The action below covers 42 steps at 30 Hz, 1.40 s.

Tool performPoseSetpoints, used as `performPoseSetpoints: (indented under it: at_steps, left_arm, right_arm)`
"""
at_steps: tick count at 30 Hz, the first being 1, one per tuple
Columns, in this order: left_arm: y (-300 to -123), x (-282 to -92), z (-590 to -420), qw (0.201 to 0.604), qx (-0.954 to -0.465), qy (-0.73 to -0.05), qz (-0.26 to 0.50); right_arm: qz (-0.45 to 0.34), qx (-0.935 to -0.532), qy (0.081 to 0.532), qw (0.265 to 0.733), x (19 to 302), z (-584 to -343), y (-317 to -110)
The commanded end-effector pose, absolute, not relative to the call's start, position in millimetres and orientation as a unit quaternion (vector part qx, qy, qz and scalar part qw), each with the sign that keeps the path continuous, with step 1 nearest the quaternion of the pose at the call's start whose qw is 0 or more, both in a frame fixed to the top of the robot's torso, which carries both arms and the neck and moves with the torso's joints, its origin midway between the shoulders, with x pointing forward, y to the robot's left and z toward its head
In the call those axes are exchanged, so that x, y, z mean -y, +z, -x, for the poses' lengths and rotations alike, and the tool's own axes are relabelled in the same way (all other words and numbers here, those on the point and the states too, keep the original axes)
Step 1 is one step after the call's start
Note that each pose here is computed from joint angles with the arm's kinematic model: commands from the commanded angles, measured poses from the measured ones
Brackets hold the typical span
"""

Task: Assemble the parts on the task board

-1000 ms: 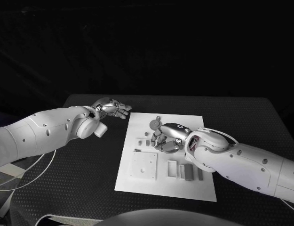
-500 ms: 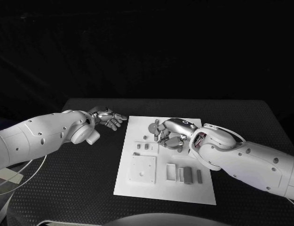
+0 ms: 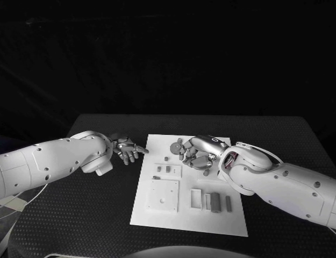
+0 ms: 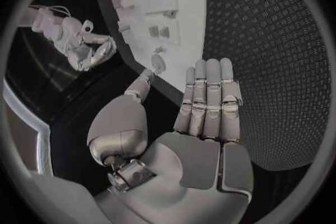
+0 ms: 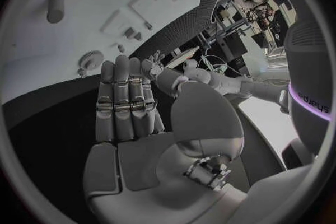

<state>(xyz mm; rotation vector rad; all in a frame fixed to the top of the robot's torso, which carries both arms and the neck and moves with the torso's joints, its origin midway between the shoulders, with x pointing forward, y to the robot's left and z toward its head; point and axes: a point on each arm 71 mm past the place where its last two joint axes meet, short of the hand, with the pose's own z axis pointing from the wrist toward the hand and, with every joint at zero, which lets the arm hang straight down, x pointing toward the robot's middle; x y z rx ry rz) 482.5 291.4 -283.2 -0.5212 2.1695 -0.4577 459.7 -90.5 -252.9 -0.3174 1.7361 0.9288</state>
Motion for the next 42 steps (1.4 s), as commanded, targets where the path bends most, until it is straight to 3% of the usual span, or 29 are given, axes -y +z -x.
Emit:
performPoseSetpoints:
  at_steps: [1,9,24,42]
  left_arm:
    - [-285.2,-285.0,-479.9,0.437,-0.882,-0.108,0.142]
    - [-289.9,-267.7,-472.4,0.432,-0.895,-0.068,0.091]
    - [-294.6,-240.9,-462.2,0.412,-0.906,-0.081,0.058]
    - [-298.7,-218.8,-458.4,0.415,-0.907,-0.064,-0.004]
  right_arm:
    - [0.131,-0.727,0.387,0.551,92.5,-462.0,-251.9]
    - [0.128,-0.727,0.384,0.555,94.3,-464.5,-251.4]
    - [0.125,-0.729,0.379,0.556,97.0,-466.5,-252.1]
    - [0.124,-0.732,0.376,0.554,97.6,-466.7,-252.6]
